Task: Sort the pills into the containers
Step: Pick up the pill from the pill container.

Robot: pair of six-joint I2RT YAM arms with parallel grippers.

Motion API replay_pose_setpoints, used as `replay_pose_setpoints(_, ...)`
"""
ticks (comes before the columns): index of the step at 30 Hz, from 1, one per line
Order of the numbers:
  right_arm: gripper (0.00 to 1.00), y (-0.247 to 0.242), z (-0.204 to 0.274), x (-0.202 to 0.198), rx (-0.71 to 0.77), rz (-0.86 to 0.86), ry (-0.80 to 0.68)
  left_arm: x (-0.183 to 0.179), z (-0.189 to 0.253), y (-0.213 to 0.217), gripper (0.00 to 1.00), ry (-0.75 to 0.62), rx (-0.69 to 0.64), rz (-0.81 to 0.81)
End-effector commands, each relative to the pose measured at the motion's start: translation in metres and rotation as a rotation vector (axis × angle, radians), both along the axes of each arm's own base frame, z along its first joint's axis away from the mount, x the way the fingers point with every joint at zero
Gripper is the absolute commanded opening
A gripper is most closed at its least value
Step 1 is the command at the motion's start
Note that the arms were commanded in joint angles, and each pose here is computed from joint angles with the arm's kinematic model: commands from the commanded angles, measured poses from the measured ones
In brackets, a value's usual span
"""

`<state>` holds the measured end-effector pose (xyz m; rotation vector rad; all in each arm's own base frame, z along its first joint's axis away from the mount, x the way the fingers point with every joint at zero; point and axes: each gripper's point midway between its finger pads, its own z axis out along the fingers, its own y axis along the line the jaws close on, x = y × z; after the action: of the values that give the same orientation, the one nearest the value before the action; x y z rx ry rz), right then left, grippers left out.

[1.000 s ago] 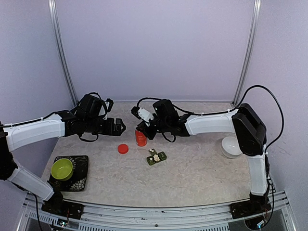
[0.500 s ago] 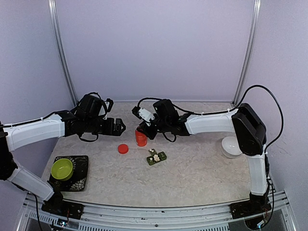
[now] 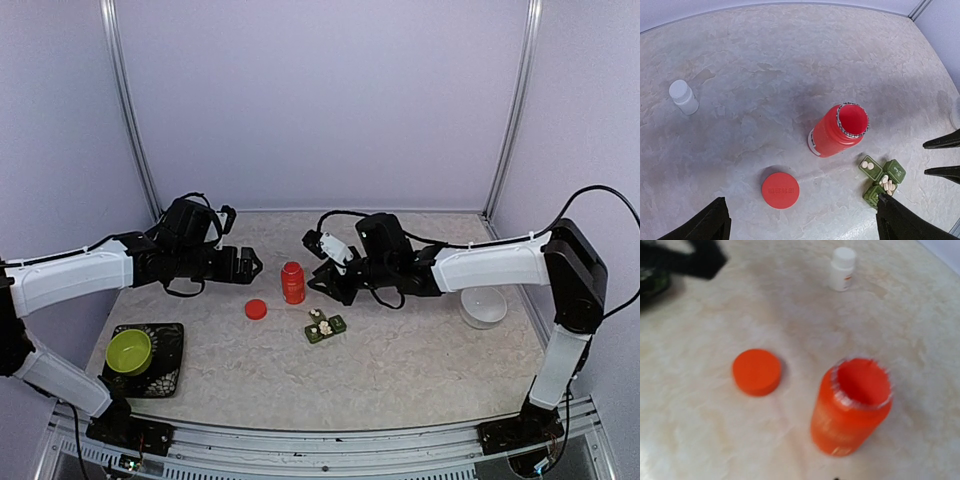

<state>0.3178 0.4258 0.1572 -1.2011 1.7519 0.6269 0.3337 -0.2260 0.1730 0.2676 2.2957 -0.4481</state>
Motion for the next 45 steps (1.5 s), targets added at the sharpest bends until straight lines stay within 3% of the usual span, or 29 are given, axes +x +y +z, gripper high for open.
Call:
replay_pose_setpoints(1, 0.28, -0.005, -0.018, -0.032, -0.008, 0.099, 0.066, -0.004, 0.001, -0.009, 0.99, -0.005, -0.035, -0.007)
replay_pose_setpoints(14, 0.26, 0.000, -0.068, -0.065, -0.060, 0.250, 0.120, -0.007, -0.002, -0.020, 0.99, 0.004, -0.025, -0.025)
replay_pose_setpoints(45, 0.20, 0.010, -0.103, -0.053, -0.138, 0.201, 0.115, -0.011, -0.014, -0.018, 0.99, 0.020, -0.012, -0.022)
